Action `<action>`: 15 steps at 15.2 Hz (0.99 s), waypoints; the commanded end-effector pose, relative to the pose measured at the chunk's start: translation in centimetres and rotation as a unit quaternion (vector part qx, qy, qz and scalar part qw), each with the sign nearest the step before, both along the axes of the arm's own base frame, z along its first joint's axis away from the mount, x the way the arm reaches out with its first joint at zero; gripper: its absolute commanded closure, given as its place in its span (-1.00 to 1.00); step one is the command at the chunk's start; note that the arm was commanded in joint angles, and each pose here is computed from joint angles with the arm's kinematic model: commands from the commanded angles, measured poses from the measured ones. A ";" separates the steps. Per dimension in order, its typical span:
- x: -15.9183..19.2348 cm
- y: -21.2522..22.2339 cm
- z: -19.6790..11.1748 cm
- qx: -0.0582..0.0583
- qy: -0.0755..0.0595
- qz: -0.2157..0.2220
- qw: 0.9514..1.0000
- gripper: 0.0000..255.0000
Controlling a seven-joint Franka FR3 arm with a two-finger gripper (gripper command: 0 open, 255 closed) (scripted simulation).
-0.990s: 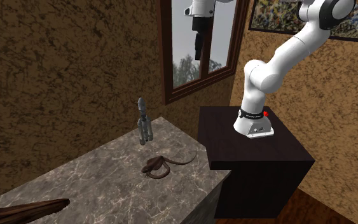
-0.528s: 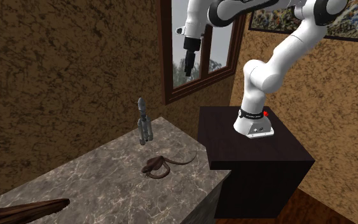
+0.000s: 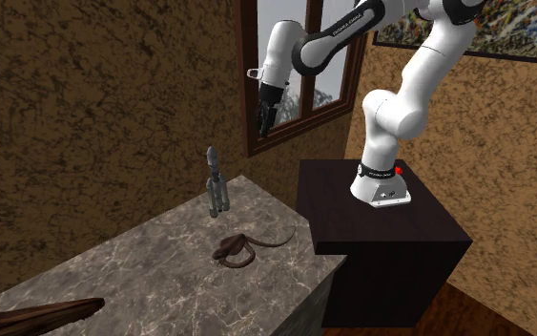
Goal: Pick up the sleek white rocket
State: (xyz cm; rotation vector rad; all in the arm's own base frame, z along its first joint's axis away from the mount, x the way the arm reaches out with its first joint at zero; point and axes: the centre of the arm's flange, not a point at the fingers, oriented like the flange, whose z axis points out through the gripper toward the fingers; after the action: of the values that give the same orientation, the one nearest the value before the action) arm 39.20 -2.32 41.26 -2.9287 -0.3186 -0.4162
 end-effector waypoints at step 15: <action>13.2 1.6 -14.3 0.009 -0.141 0.187 0.972 -1.00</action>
State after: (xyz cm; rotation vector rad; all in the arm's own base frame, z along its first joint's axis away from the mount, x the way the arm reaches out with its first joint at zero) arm 51.74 -0.87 27.85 -2.7167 -0.8463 -0.7413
